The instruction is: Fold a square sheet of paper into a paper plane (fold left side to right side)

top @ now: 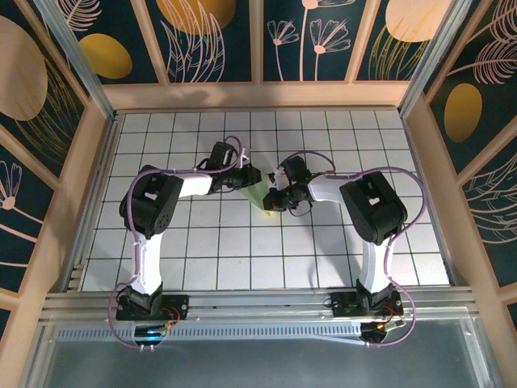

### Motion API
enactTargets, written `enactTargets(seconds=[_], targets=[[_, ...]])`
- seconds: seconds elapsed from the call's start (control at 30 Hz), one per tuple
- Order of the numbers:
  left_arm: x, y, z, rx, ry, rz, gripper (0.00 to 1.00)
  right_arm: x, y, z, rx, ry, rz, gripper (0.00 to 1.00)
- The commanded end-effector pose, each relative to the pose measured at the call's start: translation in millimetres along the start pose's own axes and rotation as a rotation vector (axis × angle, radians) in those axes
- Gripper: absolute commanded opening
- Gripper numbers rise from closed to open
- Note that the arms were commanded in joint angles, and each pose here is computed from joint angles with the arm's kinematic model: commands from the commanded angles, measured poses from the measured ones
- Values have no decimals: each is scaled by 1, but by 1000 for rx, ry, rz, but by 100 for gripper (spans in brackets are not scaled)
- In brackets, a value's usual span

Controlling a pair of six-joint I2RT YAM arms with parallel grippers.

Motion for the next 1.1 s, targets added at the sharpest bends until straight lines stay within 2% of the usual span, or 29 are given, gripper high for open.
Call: enactTargets(seconds=[0.0,0.5,1.07], targets=[[-6,8,9,-26,3,23,11,57,-37,14,183,208,137,0],[-10,40,20,-190,-28,11,12,62,-42,14,212,231,143,0],[-46,69,7,-208,-107,-24,13,65,-43,15,213,252,146,0]])
Point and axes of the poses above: each hand's point on the last joint's axis, 136 mm out from that joint toward the fingers, its own z axis out along the fingers, its own y axis along the line the jaws close on, x = y × z, the point moved 6 cm from there along -z, back along the fingers, and after that the axes turned 6 degrees about -z, right-handed, at the moved point
